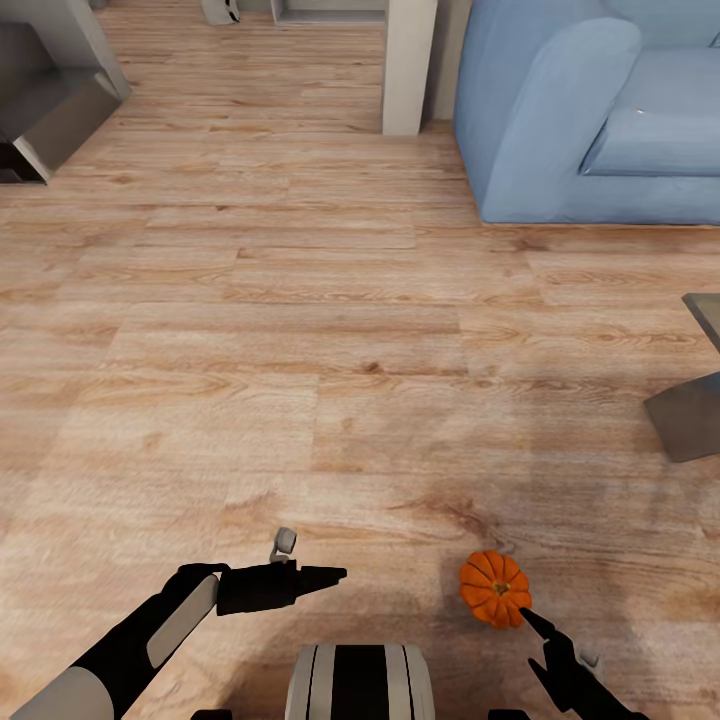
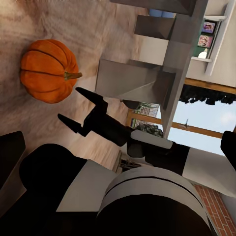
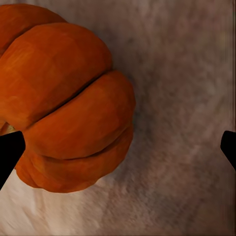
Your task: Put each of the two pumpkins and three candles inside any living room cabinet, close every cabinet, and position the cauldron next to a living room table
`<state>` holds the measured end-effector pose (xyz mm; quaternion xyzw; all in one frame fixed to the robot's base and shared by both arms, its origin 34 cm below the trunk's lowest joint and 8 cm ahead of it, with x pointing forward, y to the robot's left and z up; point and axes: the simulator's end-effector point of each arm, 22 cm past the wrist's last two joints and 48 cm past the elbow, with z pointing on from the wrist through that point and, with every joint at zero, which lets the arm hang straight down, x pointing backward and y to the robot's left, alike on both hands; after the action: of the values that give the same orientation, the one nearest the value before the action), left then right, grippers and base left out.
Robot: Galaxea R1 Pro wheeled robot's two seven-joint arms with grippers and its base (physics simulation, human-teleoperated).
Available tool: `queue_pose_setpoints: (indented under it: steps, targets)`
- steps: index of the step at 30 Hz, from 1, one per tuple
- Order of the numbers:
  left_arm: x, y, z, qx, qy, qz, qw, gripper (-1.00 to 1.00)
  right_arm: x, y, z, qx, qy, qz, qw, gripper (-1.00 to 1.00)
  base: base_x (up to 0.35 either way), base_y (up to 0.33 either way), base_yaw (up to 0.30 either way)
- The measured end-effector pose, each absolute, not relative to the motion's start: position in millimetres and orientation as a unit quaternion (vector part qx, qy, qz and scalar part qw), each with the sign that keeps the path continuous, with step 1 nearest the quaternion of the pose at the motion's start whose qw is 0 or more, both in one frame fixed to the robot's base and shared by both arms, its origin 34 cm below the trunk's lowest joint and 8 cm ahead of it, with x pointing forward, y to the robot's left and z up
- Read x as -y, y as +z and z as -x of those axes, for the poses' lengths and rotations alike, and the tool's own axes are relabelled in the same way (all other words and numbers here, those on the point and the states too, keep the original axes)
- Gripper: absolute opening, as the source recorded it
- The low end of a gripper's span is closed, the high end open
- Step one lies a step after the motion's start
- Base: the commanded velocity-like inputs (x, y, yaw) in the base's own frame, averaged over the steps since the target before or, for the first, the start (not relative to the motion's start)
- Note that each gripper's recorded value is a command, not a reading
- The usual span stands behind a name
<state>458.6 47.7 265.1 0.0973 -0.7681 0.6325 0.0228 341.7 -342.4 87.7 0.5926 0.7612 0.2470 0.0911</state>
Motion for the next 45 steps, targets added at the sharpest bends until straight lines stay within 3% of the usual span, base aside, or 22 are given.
queue_pose_setpoints:
  steps: [45]
  targets:
    - [-47.1,250.8,-450.1,0.767,0.631,-0.109,0.036,1.00,341.8,79.7,-332.6,-0.755,0.244,-0.603,0.083,1.00,0.012,0.014,0.000]
